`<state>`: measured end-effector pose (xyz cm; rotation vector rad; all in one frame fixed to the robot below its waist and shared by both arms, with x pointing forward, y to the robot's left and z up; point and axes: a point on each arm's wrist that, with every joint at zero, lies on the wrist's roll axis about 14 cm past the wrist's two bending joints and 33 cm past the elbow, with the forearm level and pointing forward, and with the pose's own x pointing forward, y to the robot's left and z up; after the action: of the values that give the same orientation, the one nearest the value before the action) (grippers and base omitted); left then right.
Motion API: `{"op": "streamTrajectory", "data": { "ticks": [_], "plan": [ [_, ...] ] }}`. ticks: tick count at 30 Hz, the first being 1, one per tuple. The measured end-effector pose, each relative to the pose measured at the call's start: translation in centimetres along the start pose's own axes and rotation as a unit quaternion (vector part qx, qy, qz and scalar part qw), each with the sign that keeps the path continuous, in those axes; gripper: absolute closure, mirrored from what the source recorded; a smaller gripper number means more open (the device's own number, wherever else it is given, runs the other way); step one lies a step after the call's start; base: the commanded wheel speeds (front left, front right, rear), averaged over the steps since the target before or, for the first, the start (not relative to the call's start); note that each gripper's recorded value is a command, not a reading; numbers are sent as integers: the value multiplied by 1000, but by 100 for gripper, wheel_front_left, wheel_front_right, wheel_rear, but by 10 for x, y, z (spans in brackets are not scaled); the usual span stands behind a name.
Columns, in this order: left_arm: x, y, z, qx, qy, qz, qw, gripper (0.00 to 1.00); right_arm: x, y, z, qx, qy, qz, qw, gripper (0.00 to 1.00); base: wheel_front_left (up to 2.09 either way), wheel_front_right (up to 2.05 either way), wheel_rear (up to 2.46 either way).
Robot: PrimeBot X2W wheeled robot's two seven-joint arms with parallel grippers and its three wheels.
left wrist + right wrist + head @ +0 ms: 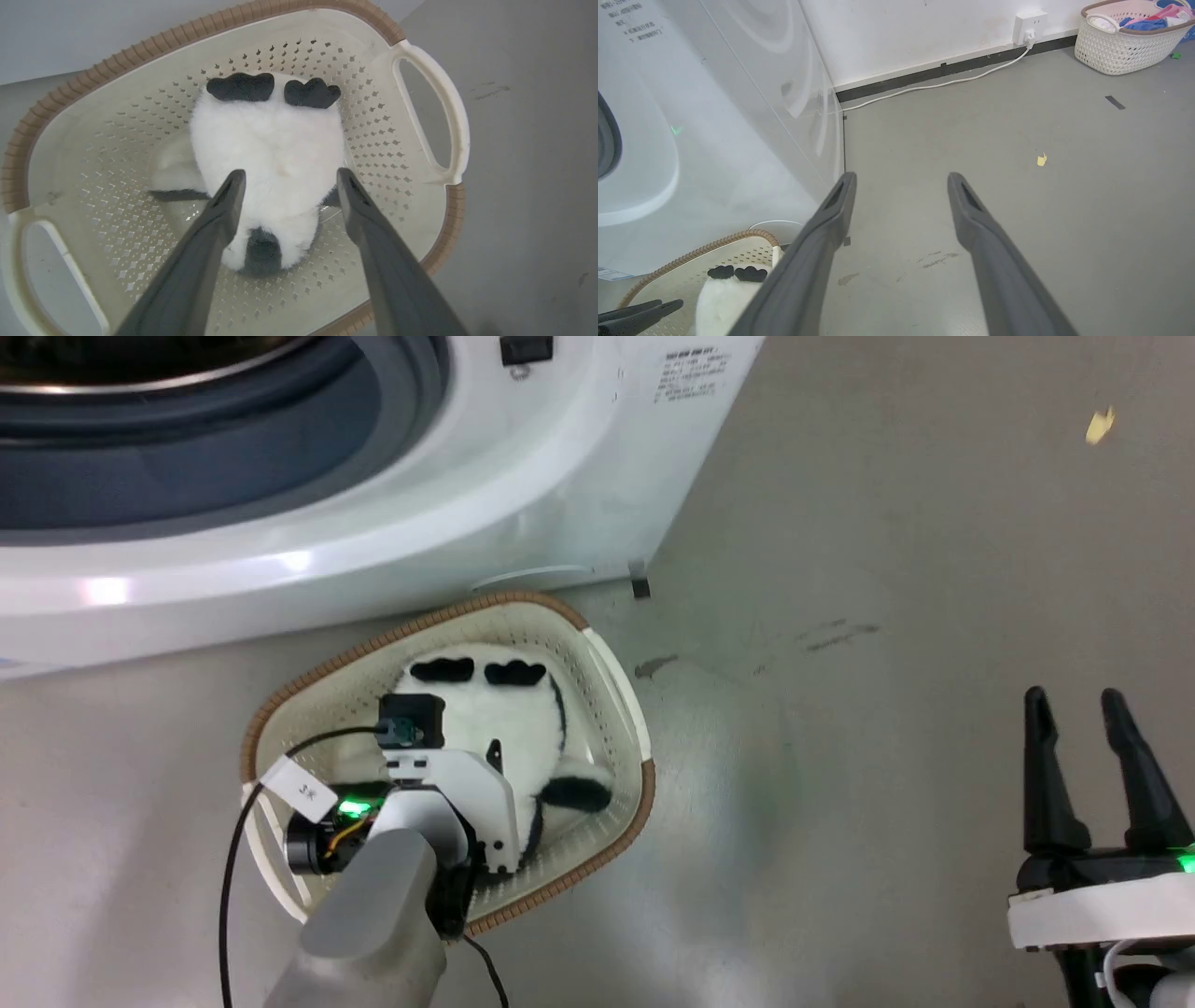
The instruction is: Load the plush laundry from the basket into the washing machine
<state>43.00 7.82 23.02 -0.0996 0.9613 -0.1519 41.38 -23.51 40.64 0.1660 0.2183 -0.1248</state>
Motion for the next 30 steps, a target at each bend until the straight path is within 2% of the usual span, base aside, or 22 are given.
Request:
{"op": "streamTrajectory", "data": {
  "ticks": [20,30],
  "plan": [
    [71,29,-50,1,84,33,996,0,23,-24,-45,2,42,-36,998,0,0,0,0],
    [101,35,-66,-2,95,45,994,0,30,-36,-62,-1,56,-51,997,0,0,0,0]
  ]
}}
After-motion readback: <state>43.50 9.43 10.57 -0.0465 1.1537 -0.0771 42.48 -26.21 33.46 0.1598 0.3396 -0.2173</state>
